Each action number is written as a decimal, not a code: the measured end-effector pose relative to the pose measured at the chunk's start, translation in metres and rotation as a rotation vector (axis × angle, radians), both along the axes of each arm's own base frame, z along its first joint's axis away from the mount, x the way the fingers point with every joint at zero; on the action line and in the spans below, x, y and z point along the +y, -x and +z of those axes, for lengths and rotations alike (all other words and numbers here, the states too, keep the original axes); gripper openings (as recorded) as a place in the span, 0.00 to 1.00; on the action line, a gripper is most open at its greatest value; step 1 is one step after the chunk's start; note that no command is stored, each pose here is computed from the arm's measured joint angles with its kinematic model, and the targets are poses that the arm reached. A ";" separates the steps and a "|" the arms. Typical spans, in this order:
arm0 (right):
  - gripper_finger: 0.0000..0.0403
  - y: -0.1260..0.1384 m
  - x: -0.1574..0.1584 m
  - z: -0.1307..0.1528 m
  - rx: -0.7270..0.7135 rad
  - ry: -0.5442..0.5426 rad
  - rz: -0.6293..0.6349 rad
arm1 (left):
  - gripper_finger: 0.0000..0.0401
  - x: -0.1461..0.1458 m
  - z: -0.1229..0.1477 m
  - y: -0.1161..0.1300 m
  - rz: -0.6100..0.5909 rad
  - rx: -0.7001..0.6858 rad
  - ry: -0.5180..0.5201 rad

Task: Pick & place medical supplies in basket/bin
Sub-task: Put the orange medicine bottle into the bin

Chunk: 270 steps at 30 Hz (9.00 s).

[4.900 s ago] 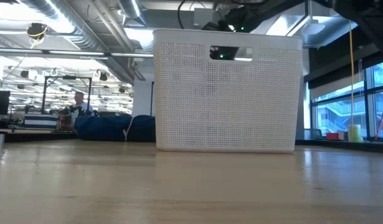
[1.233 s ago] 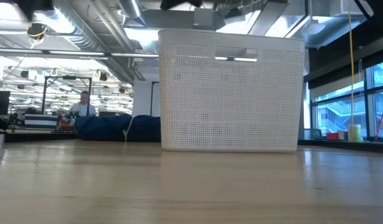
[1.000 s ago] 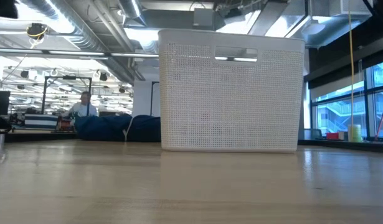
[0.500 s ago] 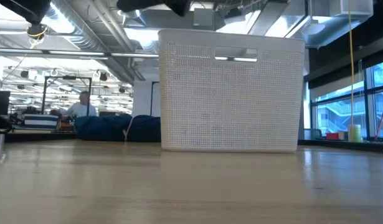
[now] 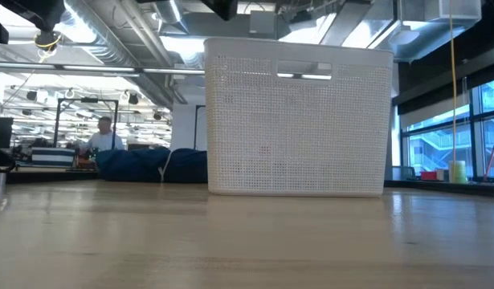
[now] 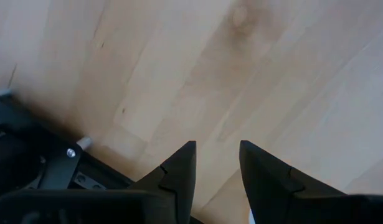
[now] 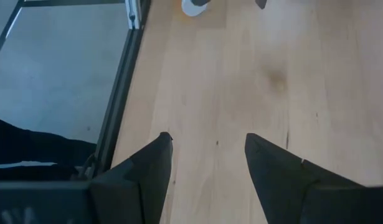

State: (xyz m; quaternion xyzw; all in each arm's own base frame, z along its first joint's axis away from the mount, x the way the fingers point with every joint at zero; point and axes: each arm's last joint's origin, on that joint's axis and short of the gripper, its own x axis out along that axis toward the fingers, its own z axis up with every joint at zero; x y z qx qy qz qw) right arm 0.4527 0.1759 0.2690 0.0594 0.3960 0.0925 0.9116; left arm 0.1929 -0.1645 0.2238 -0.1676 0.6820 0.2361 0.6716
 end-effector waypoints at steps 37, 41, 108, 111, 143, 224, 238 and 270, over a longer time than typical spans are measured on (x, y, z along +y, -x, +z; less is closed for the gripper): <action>0.51 0.002 -0.010 -0.004 0.061 0.059 0.022 | 0.78 -0.051 0.002 0.024 0.269 0.223 0.394; 0.51 0.002 -0.010 -0.004 0.057 0.073 0.038 | 0.78 -0.053 0.003 0.021 0.308 0.197 0.411; 0.51 0.017 -0.015 0.008 0.145 0.145 0.085 | 0.45 -0.075 -0.037 0.009 0.147 0.077 0.240; 0.51 0.019 -0.017 0.018 0.106 0.222 0.145 | 0.45 -0.064 -0.012 0.000 0.135 -0.084 0.299; 0.51 0.040 -0.023 0.147 -0.321 0.229 0.324 | 0.46 0.050 0.115 -0.072 -0.745 -1.153 0.378; 0.51 0.120 -0.048 0.181 -0.180 0.201 -0.536 | 0.46 0.148 0.198 -0.023 -0.861 -1.615 -0.332; 0.51 0.104 -0.080 0.153 -0.231 0.248 -0.575 | 0.46 0.148 0.200 -0.006 -0.823 -1.593 -0.280; 0.94 0.063 -0.094 0.173 -0.553 0.139 -0.343 | 0.45 0.150 0.200 -0.011 -0.805 -1.585 -0.343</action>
